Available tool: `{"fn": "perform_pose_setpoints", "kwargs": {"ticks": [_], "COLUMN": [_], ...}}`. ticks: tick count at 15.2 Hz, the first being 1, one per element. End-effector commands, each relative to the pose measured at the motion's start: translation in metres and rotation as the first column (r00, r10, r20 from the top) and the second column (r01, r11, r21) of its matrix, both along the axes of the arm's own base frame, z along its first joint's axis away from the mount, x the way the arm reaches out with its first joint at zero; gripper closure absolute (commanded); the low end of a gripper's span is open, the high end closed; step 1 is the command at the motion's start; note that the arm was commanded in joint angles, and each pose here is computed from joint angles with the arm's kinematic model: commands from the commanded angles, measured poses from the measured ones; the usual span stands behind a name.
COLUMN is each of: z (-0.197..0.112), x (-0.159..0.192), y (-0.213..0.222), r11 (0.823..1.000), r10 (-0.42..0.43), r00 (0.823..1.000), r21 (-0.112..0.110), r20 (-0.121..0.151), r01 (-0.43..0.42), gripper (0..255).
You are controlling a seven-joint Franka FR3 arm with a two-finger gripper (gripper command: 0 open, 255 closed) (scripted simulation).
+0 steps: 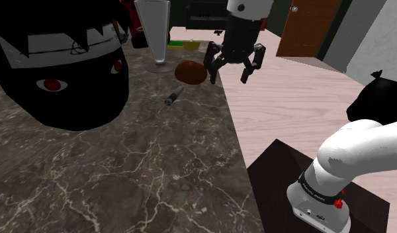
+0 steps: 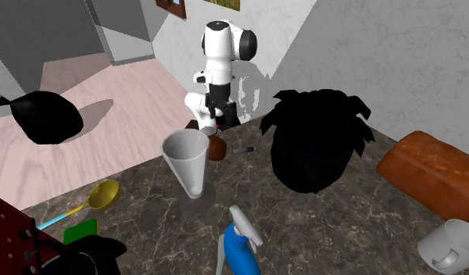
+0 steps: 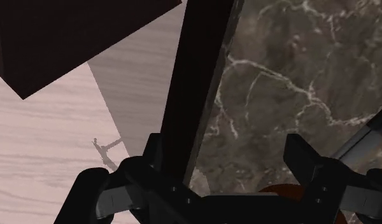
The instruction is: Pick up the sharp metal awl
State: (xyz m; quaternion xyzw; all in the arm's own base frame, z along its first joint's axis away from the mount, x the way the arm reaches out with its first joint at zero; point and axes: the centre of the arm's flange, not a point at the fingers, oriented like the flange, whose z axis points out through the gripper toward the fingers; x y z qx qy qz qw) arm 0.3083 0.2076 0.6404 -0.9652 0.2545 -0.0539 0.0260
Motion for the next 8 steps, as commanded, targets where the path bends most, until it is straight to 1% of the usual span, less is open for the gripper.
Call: {"fn": "perform_pose_setpoints", "kwargs": {"ticks": [1, 2, 4, 6, 8], "z": [-0.001, -0.001, 0.000, 0.001, 0.002], "x": [0.008, 0.013, 0.026, 0.041, 0.057], "y": [0.025, 0.037, 0.060, 0.082, 0.103], "r11": [0.995, 0.990, 0.973, 0.948, 0.915], "r10": [-0.098, -0.142, -0.229, -0.313, -0.396], "r00": [0.995, 0.990, 0.973, 0.948, 0.915], "r21": [0.015, 0.021, 0.032, 0.041, 0.049], "r20": [-0.016, -0.024, -0.041, -0.058, -0.076], "r01": [0.098, 0.142, 0.230, 0.316, 0.400], "gripper": [0, 0, 0, 0, 0]}}
